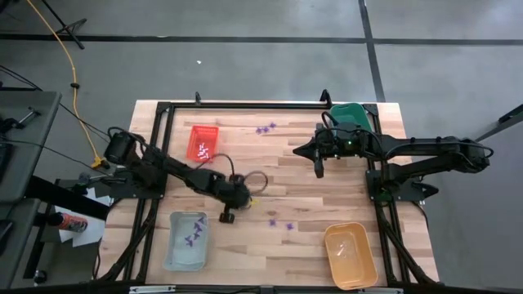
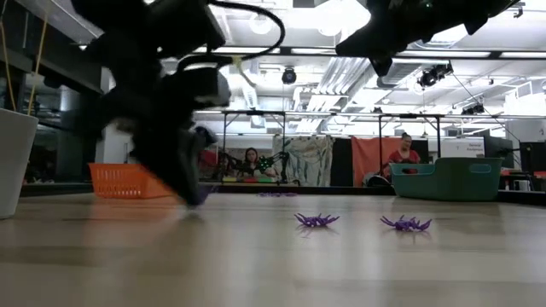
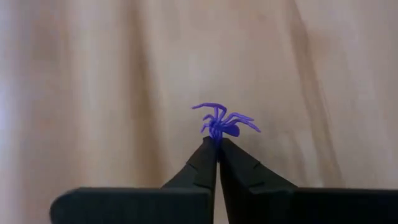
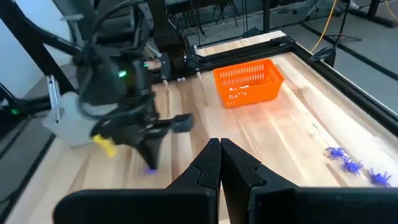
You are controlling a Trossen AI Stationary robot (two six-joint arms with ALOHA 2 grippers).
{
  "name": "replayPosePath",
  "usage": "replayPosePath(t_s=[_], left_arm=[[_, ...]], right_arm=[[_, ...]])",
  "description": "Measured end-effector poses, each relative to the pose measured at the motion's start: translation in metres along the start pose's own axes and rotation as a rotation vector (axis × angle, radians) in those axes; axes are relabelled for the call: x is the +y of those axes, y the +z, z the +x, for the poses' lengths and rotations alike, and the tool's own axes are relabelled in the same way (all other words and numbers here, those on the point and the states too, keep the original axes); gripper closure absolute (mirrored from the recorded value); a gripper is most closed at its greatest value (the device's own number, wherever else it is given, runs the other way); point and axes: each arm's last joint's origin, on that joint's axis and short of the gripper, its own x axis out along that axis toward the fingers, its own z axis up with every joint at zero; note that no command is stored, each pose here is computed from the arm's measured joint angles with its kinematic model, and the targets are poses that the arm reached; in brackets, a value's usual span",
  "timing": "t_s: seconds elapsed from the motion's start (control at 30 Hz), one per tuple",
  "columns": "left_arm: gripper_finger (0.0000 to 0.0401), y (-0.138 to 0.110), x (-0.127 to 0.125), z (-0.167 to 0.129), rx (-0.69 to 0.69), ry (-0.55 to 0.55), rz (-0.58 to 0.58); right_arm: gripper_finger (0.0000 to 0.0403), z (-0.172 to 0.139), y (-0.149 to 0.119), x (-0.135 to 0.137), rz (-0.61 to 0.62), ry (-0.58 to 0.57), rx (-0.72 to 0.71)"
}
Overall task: Sort Halloween decoration
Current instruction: Put the violet spider toy into the yellow bin
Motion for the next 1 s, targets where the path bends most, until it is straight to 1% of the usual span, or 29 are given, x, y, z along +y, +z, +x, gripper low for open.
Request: replayPosePath(t_s=[0.07,0.17,0.3,0.4,0.43,0.47,0.57,0.63,0.73,0.87,1.0], left_arm=[[0.04,0.006,0.012,-0.016,-0.055,0.042,-0.031],[0.04,0.013,0.033,-0.042,-0.132,0.13,-0.057],[0.0401,0.021,0.061,-0.081,-0.283,0.224,-0.092],[0.0401,0.019,0.075,-0.102,-0.316,0.348,-0.095],[0.0401,0.019,0.078,-0.106,-0.322,0.38,-0.088],[0.0401,0.019,0.08,-0.11,-0.334,0.401,-0.081],[0.0401,0.017,0.086,-0.113,-0.325,0.422,-0.085],[0.0401,0.016,0.089,-0.11,-0.313,0.425,-0.083],[0.0401,0.016,0.09,-0.106,-0.296,0.426,-0.074],[0.0401,0.016,0.09,-0.1,-0.281,0.423,-0.072],[0.0401,0.015,0.09,-0.095,-0.259,0.417,-0.07]], right_arm=[[0.0399,0.0,0.001,0.001,0.057,0.004,-0.011],[0.0399,0.0,0.003,0.001,0.215,0.01,-0.035],[0.0399,0.006,0.004,-0.001,0.486,-0.036,-0.077],[0.0398,0.017,0.001,-0.005,0.729,-0.085,-0.106],[0.0395,0.022,-0.002,-0.006,0.8,-0.096,-0.099],[0.0391,0.028,-0.005,-0.008,0.843,-0.103,-0.097],[0.0369,0.05,-0.013,-0.009,0.903,-0.083,-0.095],[0.0345,0.064,-0.02,-0.01,0.949,-0.075,-0.091],[0.0305,0.083,-0.027,-0.013,1.01,-0.106,-0.06],[0.0263,0.11,-0.026,-0.015,1.038,-0.116,-0.031],[0.0242,0.139,-0.02,-0.015,1.045,-0.104,0.002]])
